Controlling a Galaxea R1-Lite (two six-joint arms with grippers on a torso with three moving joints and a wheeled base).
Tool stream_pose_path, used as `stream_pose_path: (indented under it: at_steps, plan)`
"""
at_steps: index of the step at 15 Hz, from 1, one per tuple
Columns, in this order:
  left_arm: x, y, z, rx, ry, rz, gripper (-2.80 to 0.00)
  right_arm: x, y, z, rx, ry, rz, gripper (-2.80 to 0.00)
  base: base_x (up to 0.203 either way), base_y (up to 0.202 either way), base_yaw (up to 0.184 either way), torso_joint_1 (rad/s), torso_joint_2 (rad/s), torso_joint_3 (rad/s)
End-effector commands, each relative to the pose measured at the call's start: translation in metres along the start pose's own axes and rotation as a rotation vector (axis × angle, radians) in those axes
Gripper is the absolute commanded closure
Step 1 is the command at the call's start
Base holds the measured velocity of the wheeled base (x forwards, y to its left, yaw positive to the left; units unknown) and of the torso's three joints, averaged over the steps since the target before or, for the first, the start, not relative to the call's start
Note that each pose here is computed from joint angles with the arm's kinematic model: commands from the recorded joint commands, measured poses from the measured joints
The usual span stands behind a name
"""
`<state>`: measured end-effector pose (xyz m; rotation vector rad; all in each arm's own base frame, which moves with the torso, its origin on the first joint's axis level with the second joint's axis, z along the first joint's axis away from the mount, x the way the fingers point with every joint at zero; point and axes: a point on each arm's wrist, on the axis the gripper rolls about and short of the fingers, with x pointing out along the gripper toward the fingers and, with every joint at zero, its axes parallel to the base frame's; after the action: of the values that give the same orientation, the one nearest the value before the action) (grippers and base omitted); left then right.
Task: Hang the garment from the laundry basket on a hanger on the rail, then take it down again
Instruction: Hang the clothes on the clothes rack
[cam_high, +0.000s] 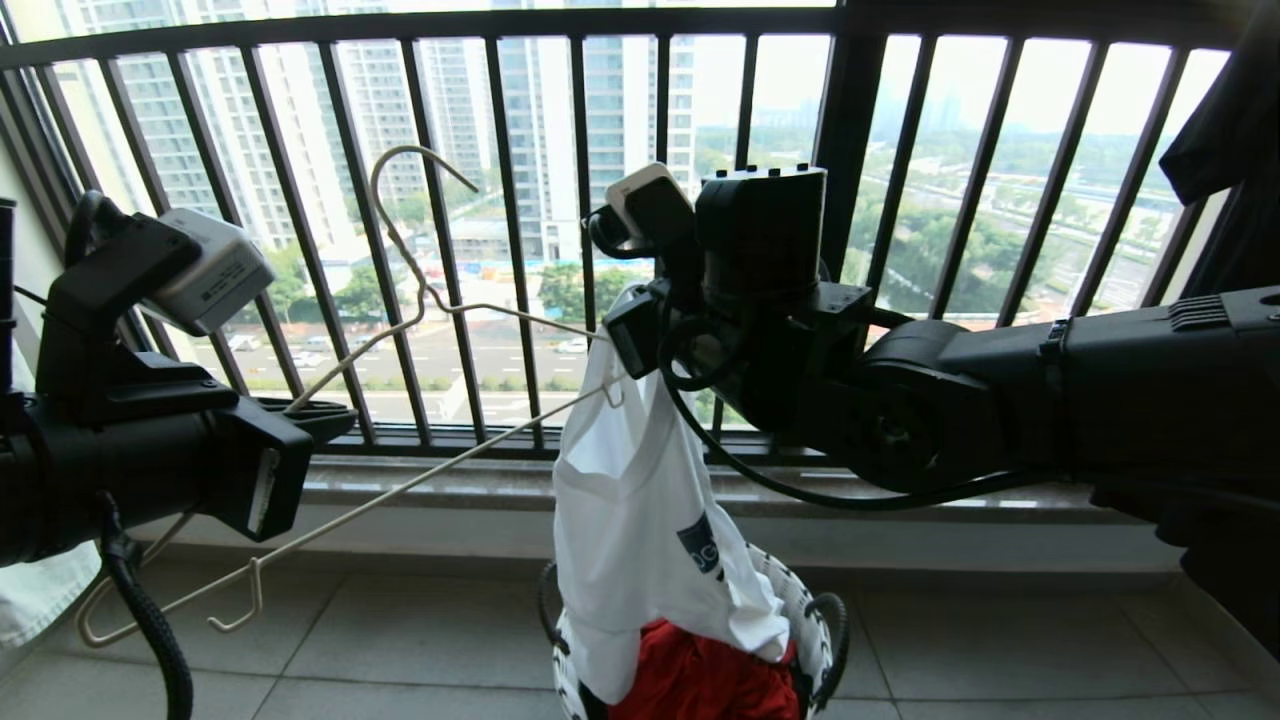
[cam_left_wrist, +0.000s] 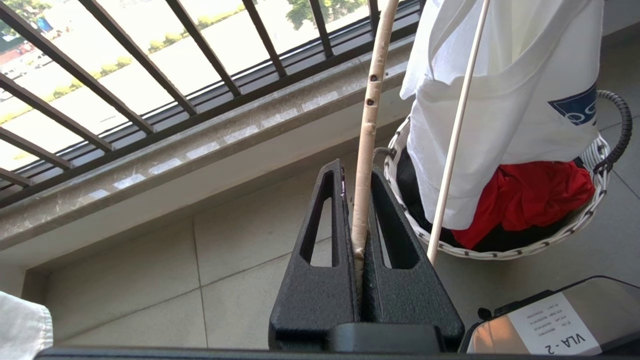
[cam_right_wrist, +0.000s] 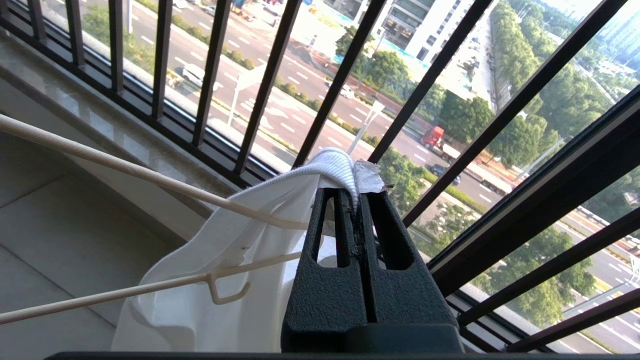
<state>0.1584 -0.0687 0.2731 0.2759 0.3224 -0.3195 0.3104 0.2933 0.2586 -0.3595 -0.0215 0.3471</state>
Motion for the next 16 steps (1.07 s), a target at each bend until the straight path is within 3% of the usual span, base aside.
stream_pose_path:
  at_steps: [1,4,8,13,16]
  plan:
    - [0.003,0.0,0.0,0.002,0.01,0.0,0.0,-0.003,0.004,0.004,0.0,-0.009,0.008,0.0,0.0,0.0,0.0,0.0,0.0,0.0]
    - [0.009,-0.002,0.0,-0.004,0.015,-0.007,0.0,-0.012,0.017,0.011,0.004,-0.032,0.042,0.0,0.0,0.0,0.0,0.0,0.0,0.0]
    - [0.025,-0.006,-0.001,-0.013,-0.043,-0.014,0.0,-0.024,0.032,0.024,0.014,-0.068,0.082,0.0,0.0,0.0,0.0,0.0,0.0,0.0]
    - [0.038,-0.01,-0.004,-0.01,-0.015,-0.021,0.0,-0.038,0.043,0.036,0.024,-0.098,0.108,0.0,0.0,0.0,0.0,0.0,0.0,0.0]
    - [0.039,-0.01,-0.001,-0.037,-0.045,-0.017,0.0,-0.047,0.054,0.041,0.027,-0.109,0.125,0.0,0.0,0.0,0.0,0.0,0.0,0.0]
